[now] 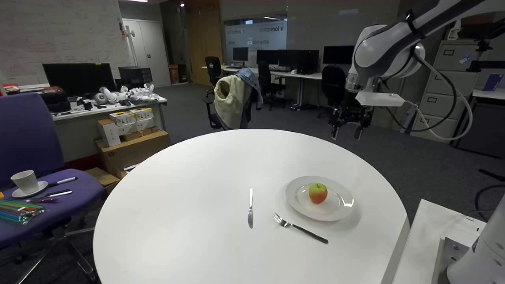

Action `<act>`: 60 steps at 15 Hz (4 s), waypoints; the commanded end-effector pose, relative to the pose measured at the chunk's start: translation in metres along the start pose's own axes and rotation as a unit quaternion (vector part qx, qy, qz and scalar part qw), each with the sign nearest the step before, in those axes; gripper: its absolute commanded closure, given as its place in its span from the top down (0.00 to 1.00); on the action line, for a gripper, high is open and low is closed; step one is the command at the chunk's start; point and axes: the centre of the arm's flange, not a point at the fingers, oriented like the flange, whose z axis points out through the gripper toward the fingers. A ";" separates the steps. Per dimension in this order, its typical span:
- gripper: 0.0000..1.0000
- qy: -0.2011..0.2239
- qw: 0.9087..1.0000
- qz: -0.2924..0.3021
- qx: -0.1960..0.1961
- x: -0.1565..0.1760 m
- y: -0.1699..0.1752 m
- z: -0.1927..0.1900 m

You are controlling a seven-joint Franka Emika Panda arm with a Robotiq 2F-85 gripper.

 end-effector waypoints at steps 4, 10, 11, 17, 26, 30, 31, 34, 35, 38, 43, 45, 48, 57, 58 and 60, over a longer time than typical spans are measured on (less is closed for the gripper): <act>1.00 0.009 1.000 0.013 0.026 0.016 -0.024 0.012; 1.00 0.040 0.998 0.009 0.039 0.042 -0.094 0.038; 1.00 0.042 0.998 0.005 0.043 0.045 -0.108 0.043; 1.00 -0.003 0.993 0.011 0.114 0.059 -0.179 0.076; 1.00 -0.017 0.993 0.009 0.117 0.048 -0.186 0.087; 1.00 -0.030 0.992 0.025 0.122 0.057 -0.194 0.100; 1.00 -0.042 0.990 0.023 0.135 0.060 -0.200 0.109; 1.00 -0.059 0.989 0.028 0.133 0.058 -0.225 0.131; 1.00 -0.060 0.990 0.028 0.127 0.057 -0.234 0.138; 1.00 -0.060 0.992 0.034 0.101 0.054 -0.255 0.155; 1.00 -0.074 0.994 0.053 0.061 0.050 -0.290 0.179; 1.00 -0.067 0.994 0.073 0.037 0.052 -0.302 0.192; 1.00 -0.061 0.993 0.104 0.013 0.057 -0.311 0.210; 1.00 -0.073 0.986 0.146 -0.019 0.068 -0.309 0.246; 1.00 -0.075 0.986 0.144 -0.024 0.069 -0.309 0.248; 1.00 -0.075 0.987 0.138 -0.037 0.070 -0.307 0.251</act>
